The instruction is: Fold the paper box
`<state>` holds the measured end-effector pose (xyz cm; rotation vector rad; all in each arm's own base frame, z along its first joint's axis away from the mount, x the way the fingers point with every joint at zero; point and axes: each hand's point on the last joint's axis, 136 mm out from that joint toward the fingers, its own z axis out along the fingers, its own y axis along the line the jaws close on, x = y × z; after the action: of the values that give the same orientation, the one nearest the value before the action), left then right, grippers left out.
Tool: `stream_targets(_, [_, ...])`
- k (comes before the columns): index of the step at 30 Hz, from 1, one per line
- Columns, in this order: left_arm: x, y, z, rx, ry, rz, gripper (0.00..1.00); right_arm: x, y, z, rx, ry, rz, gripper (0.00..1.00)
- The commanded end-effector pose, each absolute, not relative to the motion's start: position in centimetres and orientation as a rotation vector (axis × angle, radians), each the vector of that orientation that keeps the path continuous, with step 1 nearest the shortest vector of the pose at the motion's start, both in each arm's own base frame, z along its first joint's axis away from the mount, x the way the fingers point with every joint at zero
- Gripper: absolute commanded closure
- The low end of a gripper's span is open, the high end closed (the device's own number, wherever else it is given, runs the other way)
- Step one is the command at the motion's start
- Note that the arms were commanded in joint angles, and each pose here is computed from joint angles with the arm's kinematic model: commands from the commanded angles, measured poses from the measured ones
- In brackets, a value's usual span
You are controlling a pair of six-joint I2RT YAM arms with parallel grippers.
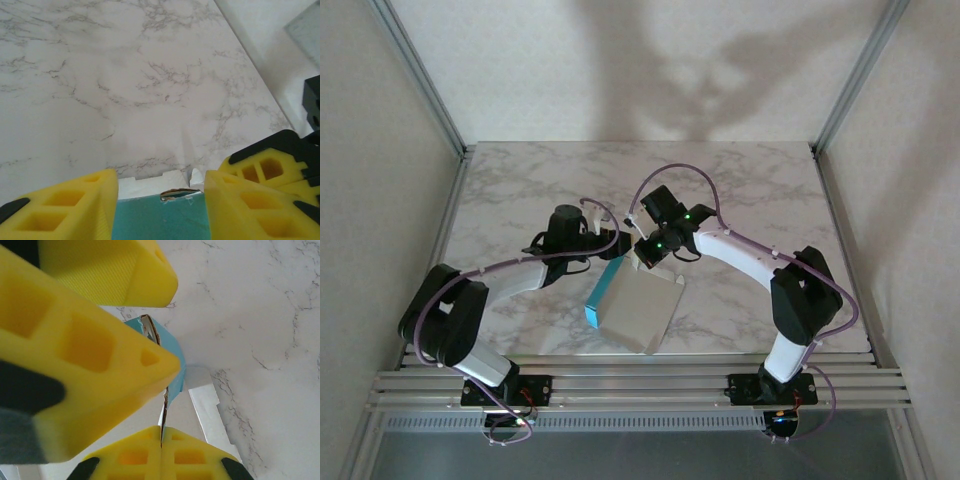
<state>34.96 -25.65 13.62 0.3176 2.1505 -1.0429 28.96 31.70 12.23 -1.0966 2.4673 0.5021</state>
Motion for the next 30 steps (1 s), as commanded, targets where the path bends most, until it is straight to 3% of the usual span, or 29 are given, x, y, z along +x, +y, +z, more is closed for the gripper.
stream_targets(1, [35.2,-25.6,12.9,0.336,2.143,-1.033,0.51,28.0,30.9,10.3,-1.141,2.547,0.471,1.0])
stream_targets(12, [35.3,-25.5,12.3,0.332,2.154,-1.037,0.51,28.0,31.3,11.0,-1.122,2.54,0.498,0.99])
stream_targets(19, [34.8,-25.6,13.1,0.363,2.125,-1.059,0.52,27.7,32.4,14.1,-1.012,2.48,0.643,0.84])
stream_targets(26, [34.9,-25.5,13.4,0.373,2.118,-1.082,0.52,27.4,29.9,17.1,-0.833,2.413,0.809,0.69])
stream_targets(30, [35.1,-25.4,13.6,0.366,2.106,-1.092,0.52,28.0,27.6,17.0,-0.712,2.409,0.824,0.67])
